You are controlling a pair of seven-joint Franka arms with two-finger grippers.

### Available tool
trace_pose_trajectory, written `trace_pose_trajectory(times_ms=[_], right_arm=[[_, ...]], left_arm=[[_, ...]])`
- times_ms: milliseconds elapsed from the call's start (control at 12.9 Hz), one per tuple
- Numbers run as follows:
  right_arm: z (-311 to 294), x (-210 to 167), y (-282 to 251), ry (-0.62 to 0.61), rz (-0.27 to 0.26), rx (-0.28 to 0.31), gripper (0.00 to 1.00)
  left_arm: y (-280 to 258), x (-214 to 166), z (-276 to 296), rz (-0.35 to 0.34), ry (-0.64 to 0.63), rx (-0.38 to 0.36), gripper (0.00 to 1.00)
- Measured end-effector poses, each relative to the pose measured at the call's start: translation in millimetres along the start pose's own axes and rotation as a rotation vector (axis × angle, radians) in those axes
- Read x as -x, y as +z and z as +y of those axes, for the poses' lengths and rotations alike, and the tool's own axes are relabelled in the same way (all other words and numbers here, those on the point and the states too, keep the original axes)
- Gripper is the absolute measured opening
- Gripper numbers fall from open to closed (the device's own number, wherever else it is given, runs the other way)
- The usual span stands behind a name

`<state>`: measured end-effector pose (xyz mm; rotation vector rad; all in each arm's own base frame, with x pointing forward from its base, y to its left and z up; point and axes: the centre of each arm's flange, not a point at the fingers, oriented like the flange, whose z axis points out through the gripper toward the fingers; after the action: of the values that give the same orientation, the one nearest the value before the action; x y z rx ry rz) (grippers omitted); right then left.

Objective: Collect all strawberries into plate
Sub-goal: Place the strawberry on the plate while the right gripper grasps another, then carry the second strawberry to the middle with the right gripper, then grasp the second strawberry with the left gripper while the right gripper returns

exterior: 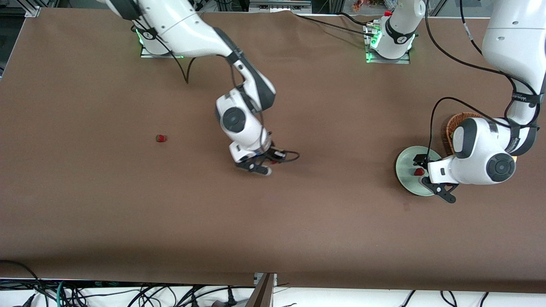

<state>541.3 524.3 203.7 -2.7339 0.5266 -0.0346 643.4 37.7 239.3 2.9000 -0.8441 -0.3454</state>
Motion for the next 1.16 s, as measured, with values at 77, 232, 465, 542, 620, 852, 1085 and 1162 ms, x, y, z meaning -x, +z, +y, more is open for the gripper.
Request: trace_pose_trajectory(times_ms=[77, 232, 465, 542, 620, 852, 1085, 1162], right_arm=[[-13.2, 21.0, 10.5, 0.023, 0.012, -0.031, 0.33], [-38.7, 48.1, 23.1, 0.044, 0.015, -0.076, 0.33], [-62.6, 68.1, 34.9, 0.028, 0.024, -0.136, 0.33], [-64.8, 75.2, 41.9, 0.02, 0.033, -0.157, 0.33], [-63.9, 82.0, 51.2, 0.013, 0.041, -0.171, 0.33], [-61.1, 88.6, 64.4, 0.002, 0.059, -0.19, 0.44], [-71.2, 62.7, 39.1, 0.0, 0.083, -0.178, 0.76], [-74.1, 47.8, 22.4, -0.002, 0.078, -0.146, 0.88]], left_arm=[[-5.0, 1.1, 3.6, -0.005, -0.031, 0.012, 1.0], [-9.0, -2.8, 19.9, -0.035, -0.113, 0.036, 1.0], [-11.2, -17.5, 51.0, -0.058, -0.214, 0.056, 1.0], [-11.6, -20.9, 58.5, -0.063, -0.247, 0.06, 1.0], [-12.0, -24.3, 66.2, -0.069, -0.278, 0.064, 1.0], [-13.0, -31.2, 81.0, -0.075, -0.335, 0.068, 1.0], [-12.5, -30.9, 81.3, -0.078, -0.351, 0.069, 1.0], [-12.1, -31.0, 81.9, -0.08, -0.36, 0.069, 1.0]])
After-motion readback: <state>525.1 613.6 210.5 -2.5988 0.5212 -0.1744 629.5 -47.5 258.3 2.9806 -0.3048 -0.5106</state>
